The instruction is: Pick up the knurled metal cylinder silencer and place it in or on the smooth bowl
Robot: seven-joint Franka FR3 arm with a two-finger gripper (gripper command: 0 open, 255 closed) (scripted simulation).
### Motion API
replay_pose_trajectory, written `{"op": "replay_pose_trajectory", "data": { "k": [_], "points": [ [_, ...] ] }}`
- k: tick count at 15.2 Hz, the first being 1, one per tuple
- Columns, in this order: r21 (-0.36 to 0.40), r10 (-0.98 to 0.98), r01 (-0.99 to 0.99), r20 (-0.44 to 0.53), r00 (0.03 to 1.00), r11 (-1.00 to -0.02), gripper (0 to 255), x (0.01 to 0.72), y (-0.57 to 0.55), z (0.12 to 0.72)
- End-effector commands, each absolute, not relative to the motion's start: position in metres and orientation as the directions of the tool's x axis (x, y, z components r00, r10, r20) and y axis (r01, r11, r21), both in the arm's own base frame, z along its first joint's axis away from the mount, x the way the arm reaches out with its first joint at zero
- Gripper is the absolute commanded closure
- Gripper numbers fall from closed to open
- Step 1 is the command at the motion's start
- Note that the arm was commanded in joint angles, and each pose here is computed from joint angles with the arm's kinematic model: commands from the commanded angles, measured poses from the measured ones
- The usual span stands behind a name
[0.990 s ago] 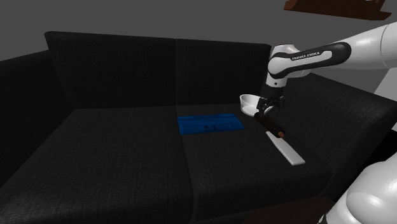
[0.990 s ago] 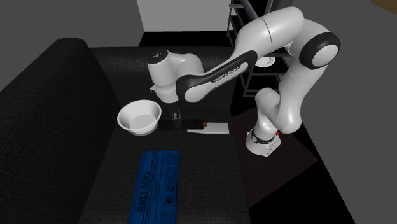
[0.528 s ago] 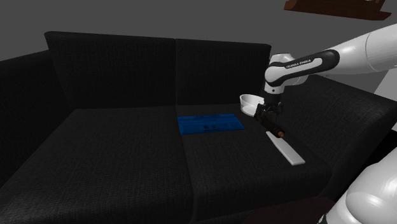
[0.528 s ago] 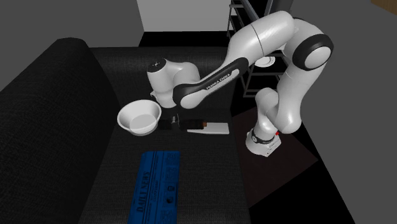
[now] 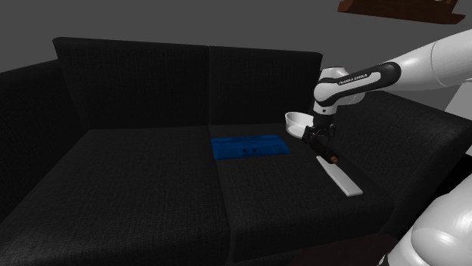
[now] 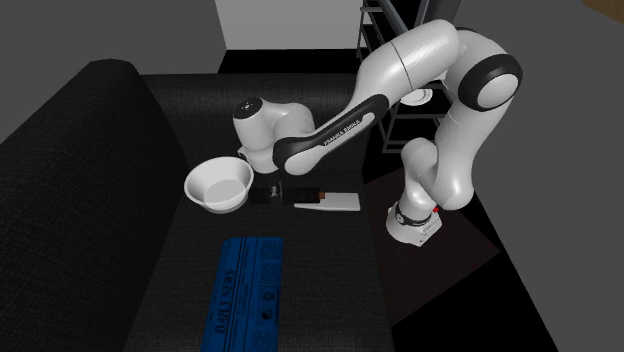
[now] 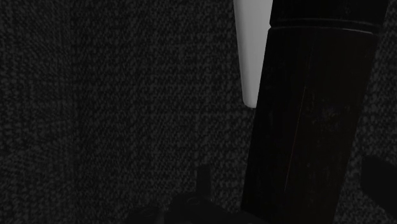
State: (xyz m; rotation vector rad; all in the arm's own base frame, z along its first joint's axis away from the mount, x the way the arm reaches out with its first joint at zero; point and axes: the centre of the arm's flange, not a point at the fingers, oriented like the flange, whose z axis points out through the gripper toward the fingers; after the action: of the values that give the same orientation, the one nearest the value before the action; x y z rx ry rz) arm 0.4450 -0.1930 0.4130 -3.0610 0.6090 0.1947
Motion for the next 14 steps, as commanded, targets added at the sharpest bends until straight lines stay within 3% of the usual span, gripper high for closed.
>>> {"op": "replay_pose_trajectory", "data": {
  "k": [1,2,14],
  "points": [
    [0.010,-0.380,-0.382,-0.125,0.916,-0.924,0,0.445,-0.193,0.413],
    [0.010,-0.380,-0.382,-0.125,0.916,-0.924,255,0.445,-0.193,0.413],
    [0.010,-0.380,-0.382,-0.125,0.916,-0.924,255,0.445,-0.193,0.429]
  ]
}}
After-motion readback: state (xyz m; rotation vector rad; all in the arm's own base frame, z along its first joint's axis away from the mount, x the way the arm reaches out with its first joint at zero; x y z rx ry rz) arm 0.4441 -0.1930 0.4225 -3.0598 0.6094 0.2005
